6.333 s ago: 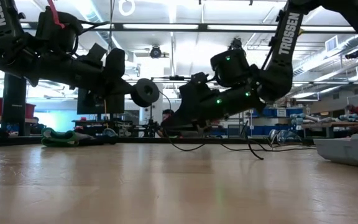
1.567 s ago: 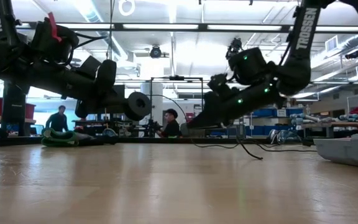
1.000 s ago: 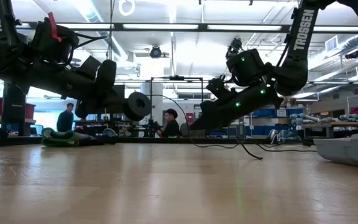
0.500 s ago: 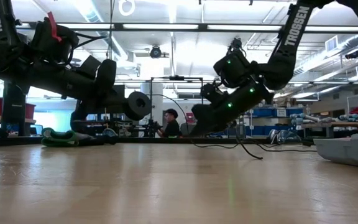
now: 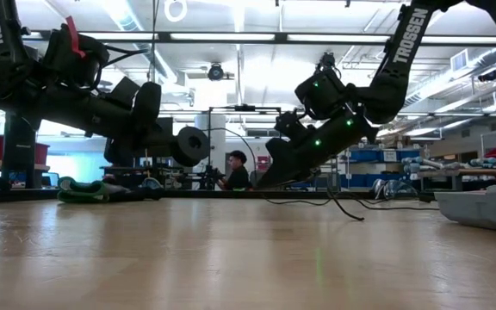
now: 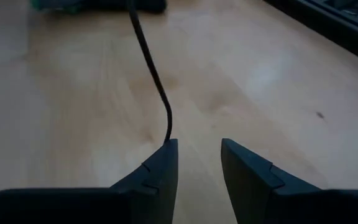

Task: Coil cords
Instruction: Coil the black wire

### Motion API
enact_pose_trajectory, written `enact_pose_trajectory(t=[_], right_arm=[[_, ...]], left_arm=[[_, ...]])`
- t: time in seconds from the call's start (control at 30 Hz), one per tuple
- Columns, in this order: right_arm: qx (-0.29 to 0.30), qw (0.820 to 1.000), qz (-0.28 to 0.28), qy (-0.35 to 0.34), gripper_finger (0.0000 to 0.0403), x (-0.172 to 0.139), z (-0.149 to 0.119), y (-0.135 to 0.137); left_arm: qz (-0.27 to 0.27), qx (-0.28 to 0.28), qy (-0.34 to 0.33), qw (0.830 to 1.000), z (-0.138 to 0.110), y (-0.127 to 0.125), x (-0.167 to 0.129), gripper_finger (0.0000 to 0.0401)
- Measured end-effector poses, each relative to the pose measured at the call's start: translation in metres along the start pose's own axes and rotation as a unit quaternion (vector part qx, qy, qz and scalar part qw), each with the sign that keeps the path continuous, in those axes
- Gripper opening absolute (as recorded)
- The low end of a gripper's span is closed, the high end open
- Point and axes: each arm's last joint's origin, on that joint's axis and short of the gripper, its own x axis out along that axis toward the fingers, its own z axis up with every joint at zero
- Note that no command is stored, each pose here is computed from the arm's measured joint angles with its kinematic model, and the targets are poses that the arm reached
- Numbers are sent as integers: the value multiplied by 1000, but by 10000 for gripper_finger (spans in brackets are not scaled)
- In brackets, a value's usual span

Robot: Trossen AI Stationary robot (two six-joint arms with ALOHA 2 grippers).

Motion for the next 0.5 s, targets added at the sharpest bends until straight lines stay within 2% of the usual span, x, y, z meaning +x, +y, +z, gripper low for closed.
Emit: enact_pose_trajectory(t=[0.1,0.23,0.37,0.5], right_arm=[[-7,1000,19,3,121,0,0,1],[-13,1000,5,7,121,0,-1,0],[-9,999,40,12,121,0,-2,2],[-5,999,35,20,121,0,-3,1]], left_arm=[[0,0,0,1000,0,0,0,0],[0,0,0,1000,0,0,0,0],[0,0,0,1000,0,0,0,0],[0,0,1,1000,0,0,0,0]])
